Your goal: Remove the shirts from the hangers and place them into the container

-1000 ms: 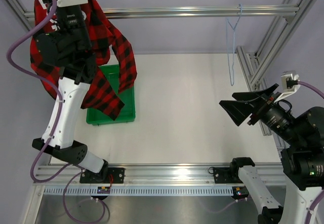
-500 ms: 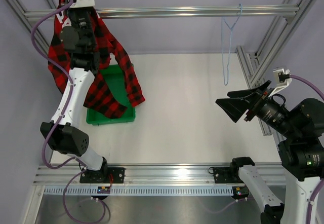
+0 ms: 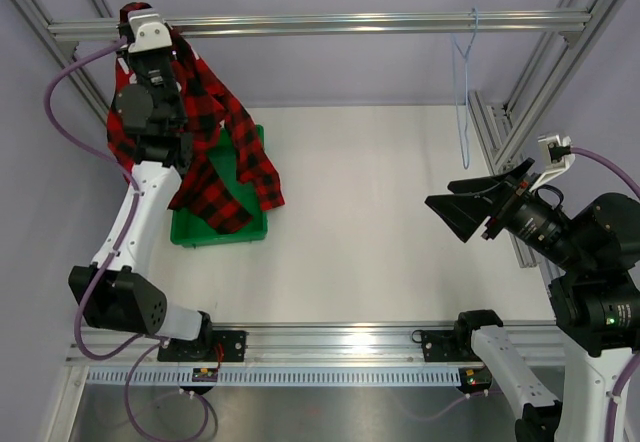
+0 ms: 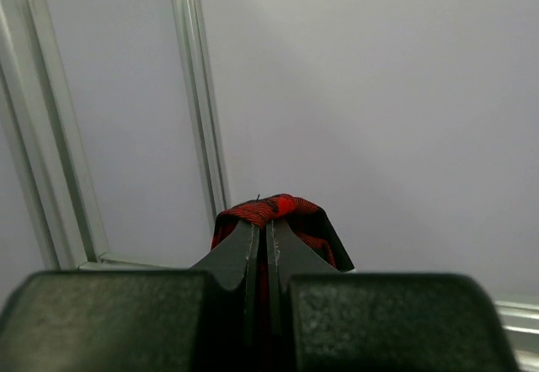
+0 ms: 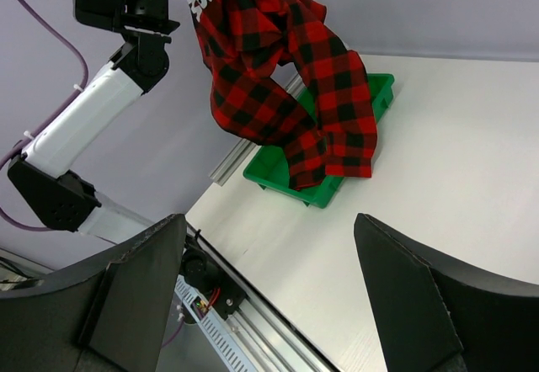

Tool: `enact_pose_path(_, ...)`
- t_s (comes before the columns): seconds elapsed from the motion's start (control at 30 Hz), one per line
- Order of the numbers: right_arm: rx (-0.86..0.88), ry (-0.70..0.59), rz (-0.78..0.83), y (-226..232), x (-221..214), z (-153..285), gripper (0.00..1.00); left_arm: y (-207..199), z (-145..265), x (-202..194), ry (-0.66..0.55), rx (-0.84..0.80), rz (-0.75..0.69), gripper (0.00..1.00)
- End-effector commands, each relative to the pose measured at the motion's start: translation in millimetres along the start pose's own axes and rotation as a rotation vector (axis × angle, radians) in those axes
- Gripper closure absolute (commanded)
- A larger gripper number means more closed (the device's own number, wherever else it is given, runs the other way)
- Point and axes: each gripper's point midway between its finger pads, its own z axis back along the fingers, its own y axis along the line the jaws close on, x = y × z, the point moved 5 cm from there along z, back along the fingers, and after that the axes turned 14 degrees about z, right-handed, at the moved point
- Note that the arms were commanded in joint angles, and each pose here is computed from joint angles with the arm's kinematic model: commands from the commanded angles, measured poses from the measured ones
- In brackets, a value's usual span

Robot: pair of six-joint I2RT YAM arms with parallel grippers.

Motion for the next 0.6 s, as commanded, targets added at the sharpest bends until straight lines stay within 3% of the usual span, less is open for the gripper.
enact_pose_path(0.0,0.04,-0.01,0.0,6,2,0,0.1,19,14,58,-0.182,0.061,0.118,1.0)
enact_pose_path(0.2,0.05,-0.018,0.006,11,5,4,0.1,28,43,70,-0.198,0.045,0.171,1.0)
enact_pose_path(0.57,0.056,-0.019,-0.001,13,2,7,0.1,31,75,23,-0.072,0.075,0.27,1.0)
